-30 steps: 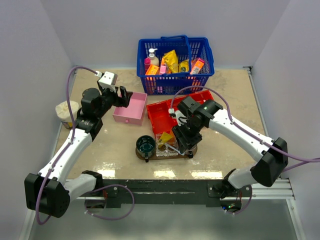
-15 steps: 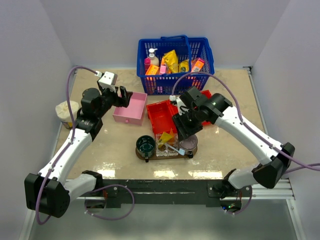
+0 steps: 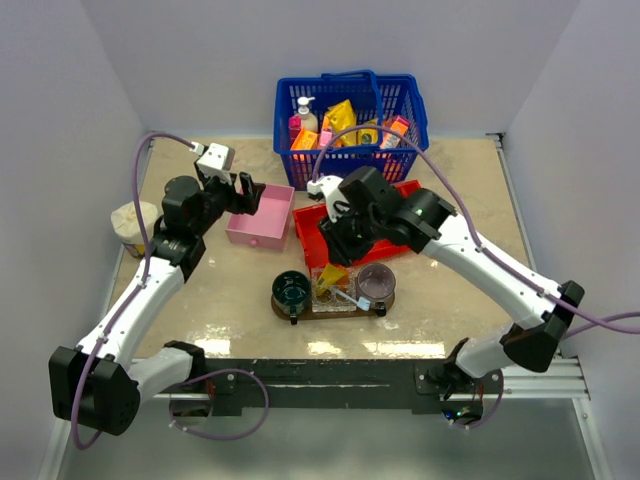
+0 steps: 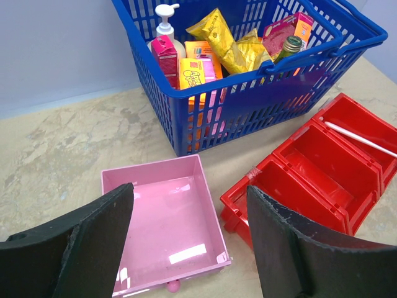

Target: Prepare toiletry sets of a toothbrush and toothpaste on the tray

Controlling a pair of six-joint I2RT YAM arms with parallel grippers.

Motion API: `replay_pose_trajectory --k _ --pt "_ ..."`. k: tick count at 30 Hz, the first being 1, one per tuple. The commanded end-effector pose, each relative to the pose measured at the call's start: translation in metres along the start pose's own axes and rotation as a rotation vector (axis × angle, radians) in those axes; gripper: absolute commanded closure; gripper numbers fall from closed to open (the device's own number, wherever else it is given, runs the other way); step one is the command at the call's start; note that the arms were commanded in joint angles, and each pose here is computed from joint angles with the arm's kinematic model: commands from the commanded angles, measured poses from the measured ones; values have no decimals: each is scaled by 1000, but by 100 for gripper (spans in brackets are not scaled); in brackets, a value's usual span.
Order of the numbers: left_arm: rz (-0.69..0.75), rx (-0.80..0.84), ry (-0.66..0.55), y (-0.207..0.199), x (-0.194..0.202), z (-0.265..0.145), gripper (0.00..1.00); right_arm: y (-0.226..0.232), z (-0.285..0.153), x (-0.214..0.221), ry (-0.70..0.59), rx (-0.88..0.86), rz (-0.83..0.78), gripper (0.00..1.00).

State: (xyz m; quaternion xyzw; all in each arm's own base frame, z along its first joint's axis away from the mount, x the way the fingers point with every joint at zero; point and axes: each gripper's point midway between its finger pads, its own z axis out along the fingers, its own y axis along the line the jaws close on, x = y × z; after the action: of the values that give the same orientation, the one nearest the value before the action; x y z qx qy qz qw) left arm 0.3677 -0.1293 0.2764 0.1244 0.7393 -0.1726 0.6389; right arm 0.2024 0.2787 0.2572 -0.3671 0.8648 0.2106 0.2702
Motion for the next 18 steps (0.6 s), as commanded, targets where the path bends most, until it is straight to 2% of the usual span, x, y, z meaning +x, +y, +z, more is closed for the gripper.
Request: replay_pose_trajectory --k 1,11,18 --pt "12 8 -45 -3 -14 -2 23 5 10 -15 -42 26 -111 64" --pt "11 12 -41 -4 -12 -1 23 -3 32 0 26 99 -170 63" --pt "11 12 -40 -4 -12 -1 23 -8 46 11 64 115 -171 67"
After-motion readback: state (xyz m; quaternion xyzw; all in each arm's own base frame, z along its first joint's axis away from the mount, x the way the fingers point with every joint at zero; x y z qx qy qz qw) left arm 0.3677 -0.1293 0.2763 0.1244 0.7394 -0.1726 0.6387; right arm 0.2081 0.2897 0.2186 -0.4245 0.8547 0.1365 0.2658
